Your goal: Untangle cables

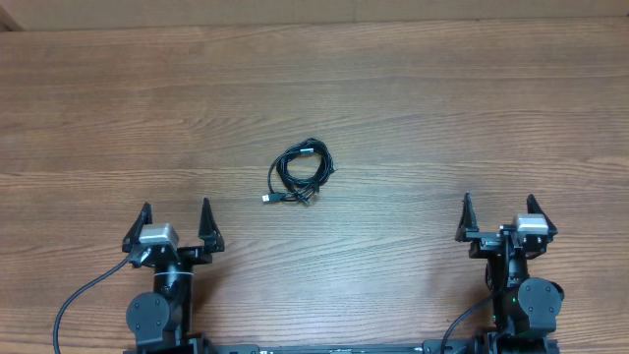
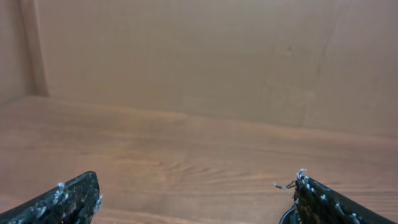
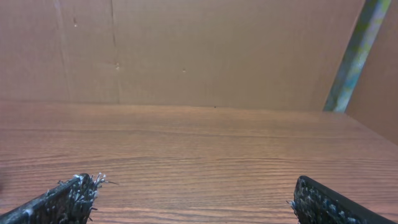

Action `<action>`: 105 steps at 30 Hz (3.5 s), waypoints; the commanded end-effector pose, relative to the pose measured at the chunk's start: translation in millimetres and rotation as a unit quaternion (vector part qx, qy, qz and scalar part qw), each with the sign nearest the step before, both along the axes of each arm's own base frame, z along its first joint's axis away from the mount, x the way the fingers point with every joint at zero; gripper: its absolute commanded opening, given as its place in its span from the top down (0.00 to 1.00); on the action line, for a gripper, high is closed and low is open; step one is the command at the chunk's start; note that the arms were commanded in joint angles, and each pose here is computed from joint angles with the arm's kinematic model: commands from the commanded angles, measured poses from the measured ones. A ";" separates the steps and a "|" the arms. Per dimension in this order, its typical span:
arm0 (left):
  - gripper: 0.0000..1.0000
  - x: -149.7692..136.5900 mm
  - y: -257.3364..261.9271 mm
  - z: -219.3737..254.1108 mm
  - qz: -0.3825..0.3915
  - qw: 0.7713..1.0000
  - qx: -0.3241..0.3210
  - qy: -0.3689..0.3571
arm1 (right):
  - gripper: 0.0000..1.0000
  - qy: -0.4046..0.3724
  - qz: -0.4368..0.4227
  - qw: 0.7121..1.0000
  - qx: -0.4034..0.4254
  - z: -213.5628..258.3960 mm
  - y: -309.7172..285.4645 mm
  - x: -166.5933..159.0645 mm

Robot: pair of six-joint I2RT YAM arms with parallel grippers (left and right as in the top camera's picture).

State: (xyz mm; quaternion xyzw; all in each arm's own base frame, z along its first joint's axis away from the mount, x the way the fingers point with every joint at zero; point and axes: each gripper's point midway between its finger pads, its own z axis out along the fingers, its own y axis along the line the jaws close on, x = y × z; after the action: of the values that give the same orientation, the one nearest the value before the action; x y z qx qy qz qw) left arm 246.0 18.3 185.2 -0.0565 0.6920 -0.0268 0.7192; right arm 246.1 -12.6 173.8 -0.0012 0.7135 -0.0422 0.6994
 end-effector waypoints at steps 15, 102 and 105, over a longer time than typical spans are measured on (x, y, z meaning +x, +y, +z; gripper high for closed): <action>0.00 -30.9 -14.8 123.7 -0.030 0.991 0.015 -0.129 | 0.00 0.002 -0.005 1.000 -0.001 -3.5 -2.1 0.3; 0.68 151.2 -157.2 -192.9 -0.098 0.817 0.121 0.555 | 0.00 0.002 -0.005 1.000 -0.001 -3.5 -2.1 0.3; 0.96 148.9 -155.4 -197.9 -0.096 0.812 0.124 0.562 | 0.00 0.002 -0.005 1.000 -0.001 -3.5 -2.1 0.3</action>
State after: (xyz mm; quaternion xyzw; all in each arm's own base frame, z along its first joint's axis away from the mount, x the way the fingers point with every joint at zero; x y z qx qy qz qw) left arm 400.8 -137.5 4.4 0.0884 0.9701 0.0254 0.2248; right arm 246.1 -12.6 173.7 -0.0012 0.7136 -0.0422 0.6993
